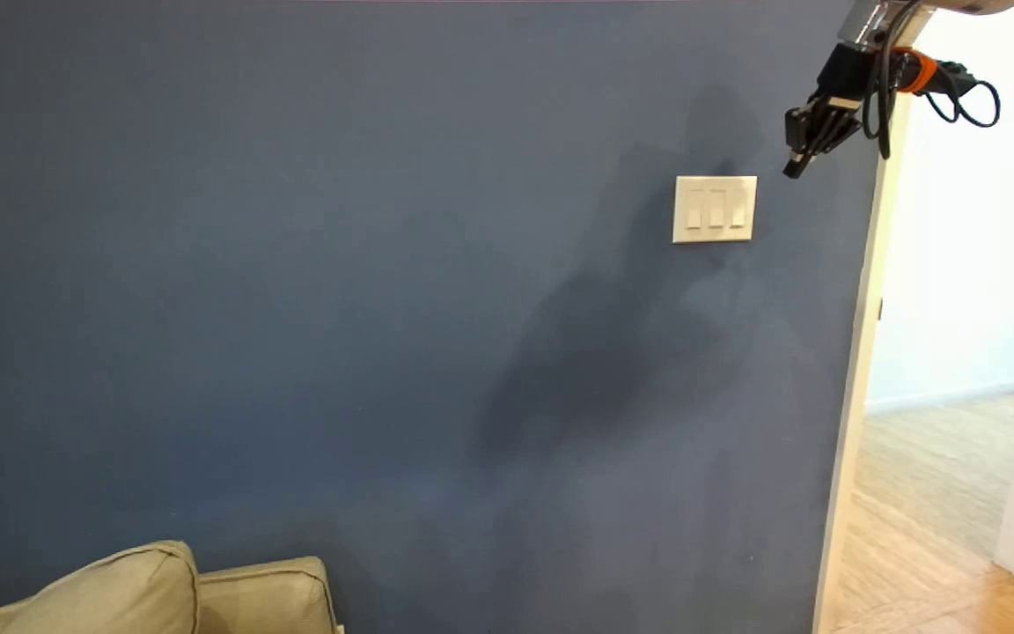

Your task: Flip the switch and turn off of the light

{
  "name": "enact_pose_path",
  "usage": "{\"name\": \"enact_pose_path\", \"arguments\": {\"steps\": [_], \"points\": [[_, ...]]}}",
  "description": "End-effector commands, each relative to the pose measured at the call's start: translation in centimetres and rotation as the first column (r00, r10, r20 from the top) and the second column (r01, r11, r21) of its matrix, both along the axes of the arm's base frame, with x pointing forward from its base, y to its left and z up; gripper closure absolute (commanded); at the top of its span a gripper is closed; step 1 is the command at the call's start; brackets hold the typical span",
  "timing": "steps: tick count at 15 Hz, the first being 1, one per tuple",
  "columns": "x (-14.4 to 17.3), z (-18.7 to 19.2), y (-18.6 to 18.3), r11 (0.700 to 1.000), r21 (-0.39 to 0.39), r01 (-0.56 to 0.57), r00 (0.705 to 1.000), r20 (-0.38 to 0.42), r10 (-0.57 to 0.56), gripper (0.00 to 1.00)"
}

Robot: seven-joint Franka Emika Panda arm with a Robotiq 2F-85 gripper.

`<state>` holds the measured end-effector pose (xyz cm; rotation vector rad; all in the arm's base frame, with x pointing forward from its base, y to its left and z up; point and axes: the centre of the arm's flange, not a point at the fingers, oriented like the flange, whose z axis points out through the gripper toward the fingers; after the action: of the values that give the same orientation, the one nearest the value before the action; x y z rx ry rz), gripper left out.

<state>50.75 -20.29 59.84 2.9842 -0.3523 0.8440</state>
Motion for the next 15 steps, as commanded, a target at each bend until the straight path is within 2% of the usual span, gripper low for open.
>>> {"name": "enact_pose_path", "arguments": {"steps": [1, 8, 15], "points": [[0.0, 0.1, 0.0, 1.000, 0.000, 0.000, 1.000, 0.001, 0.000, 1.00], [4.3, -2.6, 0.3, 1.000, -0.006, -0.016, 1.000, -0.027, 0.016, 1.00], [7.6, -4.5, -1.7, 1.000, -0.005, 0.019, 1.000, -0.006, -0.019, 1.00]]}}
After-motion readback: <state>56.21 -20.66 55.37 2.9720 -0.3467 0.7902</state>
